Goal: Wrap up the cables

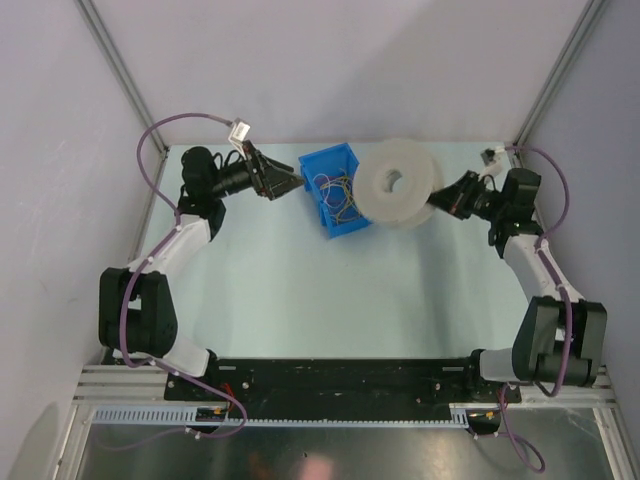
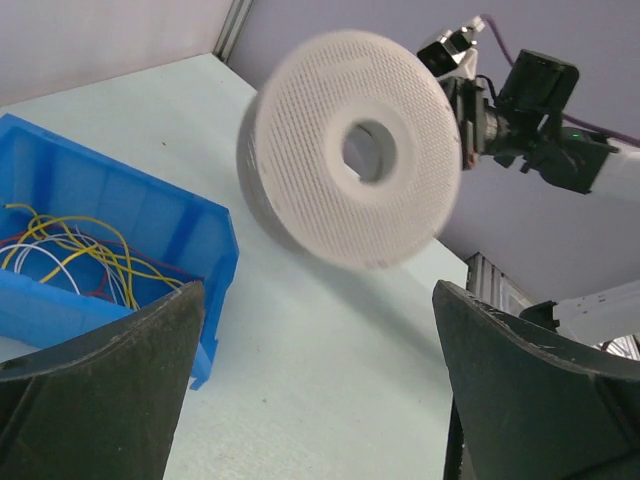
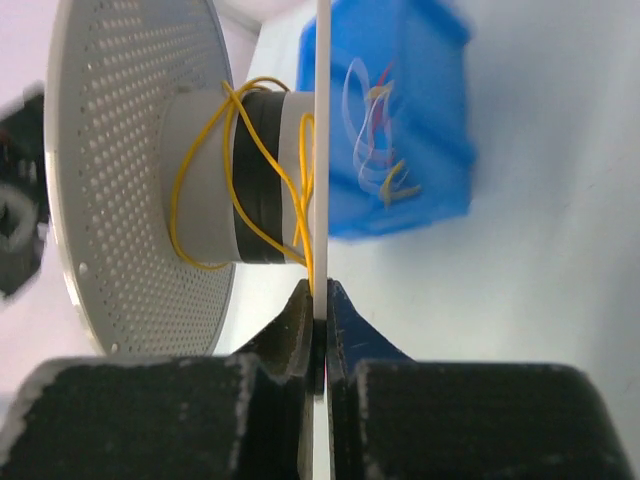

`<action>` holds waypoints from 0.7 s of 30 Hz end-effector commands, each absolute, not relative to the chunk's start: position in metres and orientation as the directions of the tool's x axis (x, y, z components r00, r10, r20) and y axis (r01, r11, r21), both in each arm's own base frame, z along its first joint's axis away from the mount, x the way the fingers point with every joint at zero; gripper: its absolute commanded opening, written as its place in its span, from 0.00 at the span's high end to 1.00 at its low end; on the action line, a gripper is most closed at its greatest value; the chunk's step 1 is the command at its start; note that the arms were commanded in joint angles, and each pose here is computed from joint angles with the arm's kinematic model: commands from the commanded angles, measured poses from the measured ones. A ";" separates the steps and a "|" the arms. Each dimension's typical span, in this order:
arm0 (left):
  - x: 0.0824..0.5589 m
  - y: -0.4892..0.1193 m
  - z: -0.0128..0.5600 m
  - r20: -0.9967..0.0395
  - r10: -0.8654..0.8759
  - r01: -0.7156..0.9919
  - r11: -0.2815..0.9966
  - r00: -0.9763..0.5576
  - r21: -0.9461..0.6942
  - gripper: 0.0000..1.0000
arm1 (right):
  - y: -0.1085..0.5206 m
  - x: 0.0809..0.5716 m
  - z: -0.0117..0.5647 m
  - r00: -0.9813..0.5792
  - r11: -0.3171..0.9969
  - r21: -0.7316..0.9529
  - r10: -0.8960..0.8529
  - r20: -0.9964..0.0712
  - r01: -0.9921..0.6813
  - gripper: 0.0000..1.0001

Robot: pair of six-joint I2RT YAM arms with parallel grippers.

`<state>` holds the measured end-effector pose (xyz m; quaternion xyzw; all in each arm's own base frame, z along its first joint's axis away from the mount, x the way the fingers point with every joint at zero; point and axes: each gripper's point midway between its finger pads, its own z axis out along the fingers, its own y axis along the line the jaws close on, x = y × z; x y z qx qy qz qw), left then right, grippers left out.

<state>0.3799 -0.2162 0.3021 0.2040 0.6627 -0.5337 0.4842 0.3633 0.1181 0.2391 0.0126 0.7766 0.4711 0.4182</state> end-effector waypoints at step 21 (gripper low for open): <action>0.365 -0.185 0.310 -0.920 -0.118 0.767 0.518 -0.374 -0.378 0.01 | -0.048 0.538 0.149 -0.268 0.371 0.925 0.903 -0.337 0.088 1.00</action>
